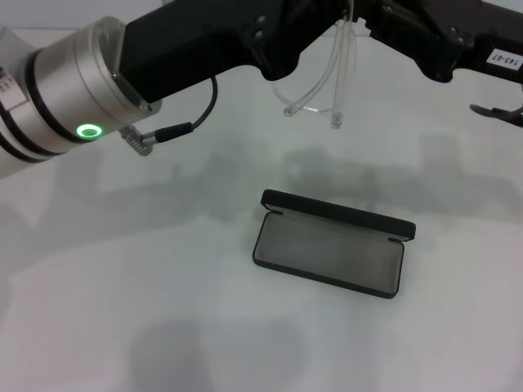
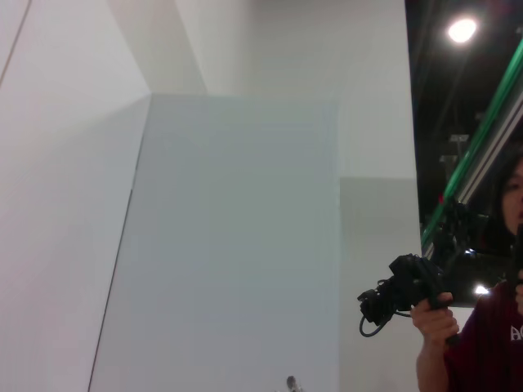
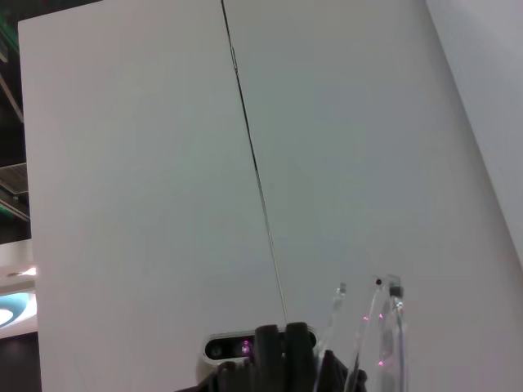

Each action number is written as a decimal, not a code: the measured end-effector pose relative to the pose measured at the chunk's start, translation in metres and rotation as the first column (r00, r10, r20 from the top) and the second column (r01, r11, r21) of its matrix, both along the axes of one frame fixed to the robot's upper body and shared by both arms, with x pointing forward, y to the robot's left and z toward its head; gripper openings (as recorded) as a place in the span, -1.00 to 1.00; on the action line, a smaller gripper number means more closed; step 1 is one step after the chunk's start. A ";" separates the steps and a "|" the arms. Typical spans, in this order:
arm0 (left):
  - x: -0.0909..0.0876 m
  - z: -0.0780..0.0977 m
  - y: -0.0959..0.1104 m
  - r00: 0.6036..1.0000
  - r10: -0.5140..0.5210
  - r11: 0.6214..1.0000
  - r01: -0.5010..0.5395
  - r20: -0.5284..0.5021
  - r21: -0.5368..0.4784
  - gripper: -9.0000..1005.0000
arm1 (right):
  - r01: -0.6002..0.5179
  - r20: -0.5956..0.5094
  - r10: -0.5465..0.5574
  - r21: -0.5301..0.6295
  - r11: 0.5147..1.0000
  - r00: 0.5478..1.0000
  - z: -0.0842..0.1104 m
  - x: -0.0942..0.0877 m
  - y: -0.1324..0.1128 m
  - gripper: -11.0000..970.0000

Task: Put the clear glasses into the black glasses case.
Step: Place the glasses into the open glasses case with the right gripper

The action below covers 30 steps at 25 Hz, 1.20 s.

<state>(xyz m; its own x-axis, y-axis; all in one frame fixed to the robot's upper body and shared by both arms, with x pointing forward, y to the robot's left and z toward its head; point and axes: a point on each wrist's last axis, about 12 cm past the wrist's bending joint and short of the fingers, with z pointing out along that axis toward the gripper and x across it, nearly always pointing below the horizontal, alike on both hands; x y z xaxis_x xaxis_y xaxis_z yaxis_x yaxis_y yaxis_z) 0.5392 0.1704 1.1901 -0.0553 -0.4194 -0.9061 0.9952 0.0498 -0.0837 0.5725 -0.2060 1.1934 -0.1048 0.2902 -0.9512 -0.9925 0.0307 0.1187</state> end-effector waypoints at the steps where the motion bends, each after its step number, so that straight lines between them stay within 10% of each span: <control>1: 0.000 -0.001 0.000 1.000 0.000 1.000 0.000 -0.003 0.000 -0.87 | -0.001 0.000 0.001 0.000 1.000 1.000 0.000 0.000 0.000 -0.87; 21: -0.006 -0.001 0.009 0.999 -0.044 0.998 0.045 0.016 -0.039 -0.87 | 0.041 0.001 -0.041 0.012 0.999 0.999 -0.003 -0.002 -0.011 -0.87; 30: -0.030 0.000 0.068 0.996 -0.076 0.994 0.079 0.052 -0.072 -0.87 | 0.078 0.048 -0.073 -0.129 0.989 0.996 0.016 -0.011 -0.038 -0.87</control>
<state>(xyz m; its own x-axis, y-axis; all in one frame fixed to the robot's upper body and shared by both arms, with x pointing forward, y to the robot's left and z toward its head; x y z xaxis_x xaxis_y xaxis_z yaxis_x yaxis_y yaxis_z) 0.5090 0.2383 1.1902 -0.0460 -0.4812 -0.8754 0.9989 -0.0321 -0.0348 0.5618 -0.2441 1.2097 -0.0458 0.1690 -0.9845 -0.9908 0.1181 0.0664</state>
